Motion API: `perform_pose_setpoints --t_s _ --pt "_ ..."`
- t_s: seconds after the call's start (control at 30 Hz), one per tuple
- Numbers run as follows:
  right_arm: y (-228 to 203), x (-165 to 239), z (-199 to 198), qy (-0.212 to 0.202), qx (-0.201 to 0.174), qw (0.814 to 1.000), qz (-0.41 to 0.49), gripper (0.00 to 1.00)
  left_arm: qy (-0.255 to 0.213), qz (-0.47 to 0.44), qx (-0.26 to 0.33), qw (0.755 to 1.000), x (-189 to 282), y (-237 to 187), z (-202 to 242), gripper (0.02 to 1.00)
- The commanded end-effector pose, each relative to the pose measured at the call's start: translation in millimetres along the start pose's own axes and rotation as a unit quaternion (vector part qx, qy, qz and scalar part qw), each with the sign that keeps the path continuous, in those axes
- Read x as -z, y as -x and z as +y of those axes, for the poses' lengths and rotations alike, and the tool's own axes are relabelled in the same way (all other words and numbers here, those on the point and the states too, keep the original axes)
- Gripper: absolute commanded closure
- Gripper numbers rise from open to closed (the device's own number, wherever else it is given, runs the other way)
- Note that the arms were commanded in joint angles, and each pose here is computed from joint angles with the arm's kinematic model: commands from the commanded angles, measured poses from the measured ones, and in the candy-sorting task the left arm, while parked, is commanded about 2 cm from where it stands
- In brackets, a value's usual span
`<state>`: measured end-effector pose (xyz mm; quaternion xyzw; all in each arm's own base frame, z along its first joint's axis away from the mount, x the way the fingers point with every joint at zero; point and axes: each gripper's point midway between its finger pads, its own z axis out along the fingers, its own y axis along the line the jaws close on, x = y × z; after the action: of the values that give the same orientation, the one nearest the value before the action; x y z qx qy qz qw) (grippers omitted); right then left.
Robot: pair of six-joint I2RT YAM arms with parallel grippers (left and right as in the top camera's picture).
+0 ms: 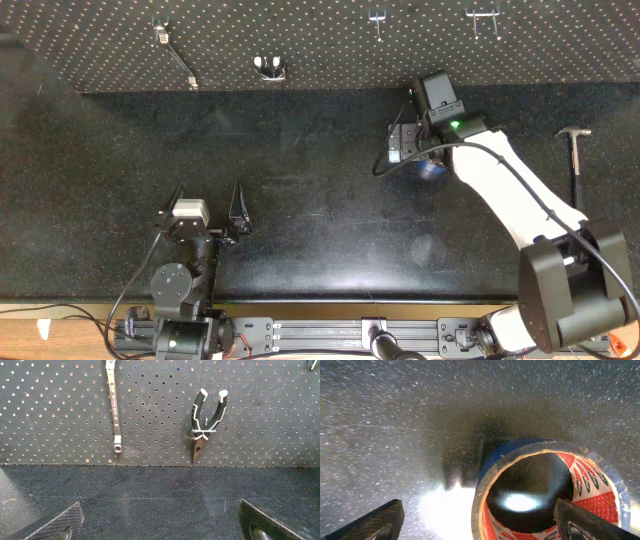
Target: Place Tools Onto Pegboard
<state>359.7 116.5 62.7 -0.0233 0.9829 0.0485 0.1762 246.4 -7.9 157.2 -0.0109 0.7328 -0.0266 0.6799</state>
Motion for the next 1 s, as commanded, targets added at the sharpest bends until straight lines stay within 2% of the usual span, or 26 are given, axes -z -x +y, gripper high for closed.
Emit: perform_pose_setpoints --t_s 0.03,0.13,0.2,0.23,0.3,0.33,0.37,0.43,0.47,0.57,0.7,0.8,0.9,1.0 --pt "0.2 -8.2 3.9 0.0 0.01 1.0 0.01 0.02 0.006 -0.001 -0.006 1.0 0.4 -0.2 1.9 0.023" --pt "-0.7 -10.0 3.3 -0.001 0.011 1.0 0.012 0.003 0.006 -0.001 -0.006 1.0 0.4 -0.2 1.9 0.023" --pt "-2.1 -12.7 2.9 -0.002 0.011 1.0 0.016 0.196 0.006 -0.001 -0.006 1.0 0.4 -0.2 1.9 0.023" --pt "-2.6 -13.4 2.9 -0.003 0.011 1.0 0.018 0.251 0.006 -0.001 -0.006 1.0 0.4 -0.2 1.9 0.023" --pt "-4.7 -17.0 2.2 -0.004 0.011 1.0 0.023 0.461 0.006 -0.001 -0.006 1.0 0.4 -0.2 1.9 0.023" --pt "-6.2 -19.3 2.0 -0.005 0.011 1.0 0.027 0.612 0.006 -0.001 -0.006 1.0 0.4 -0.2 1.9 0.023" --pt "-7.5 -21.4 1.5 -0.006 0.011 0.999 0.03 0.663 0.006 -0.001 -0.006 1.0 0.4 -0.2 1.9 0.023" --pt "-11.3 -27.2 0.7 -0.008 0.011 0.999 0.04 0.884 0.006 -0.001 -0.006 1.0 0.4 -0.2 1.9 0.023" --pt "-12.6 -28.8 0.4 -0.009 0.011 0.999 0.043 0.923 0.006 -0.001 -0.006 1.0 0.4 -0.2 1.9 0.023" --pt "-8.0 -22.1 1.5 -0.006 0.011 0.999 0.031 0.925 0.006 -0.001 -0.006 1.0 0.4 -0.2 1.9 0.02" --pt "35.7 38.0 21.9 0.03 0.019 0.995 -0.088 0.921 0.006 -0.001 -0.006 1.0 0.4 -0.2 1.9 0.023" --pt "67.2 99.8 45.4 0.058 0.034 0.977 -0.202 0.923 0.006 -0.001 -0.006 1.0 0.4 -0.2 1.9 0.023" --pt "78.5 152.6 64.6 0.076 0.046 0.955 -0.282 0.925 0.006 -0.001 -0.006 1.0 0.4 -0.2 1.9 0.023" --pt "82.6 186.0 83.0 0.085 0.055 0.936 -0.336 0.925 0.006 -0.001 -0.006 1.0 0.4 -0.2 1.9 0.023"
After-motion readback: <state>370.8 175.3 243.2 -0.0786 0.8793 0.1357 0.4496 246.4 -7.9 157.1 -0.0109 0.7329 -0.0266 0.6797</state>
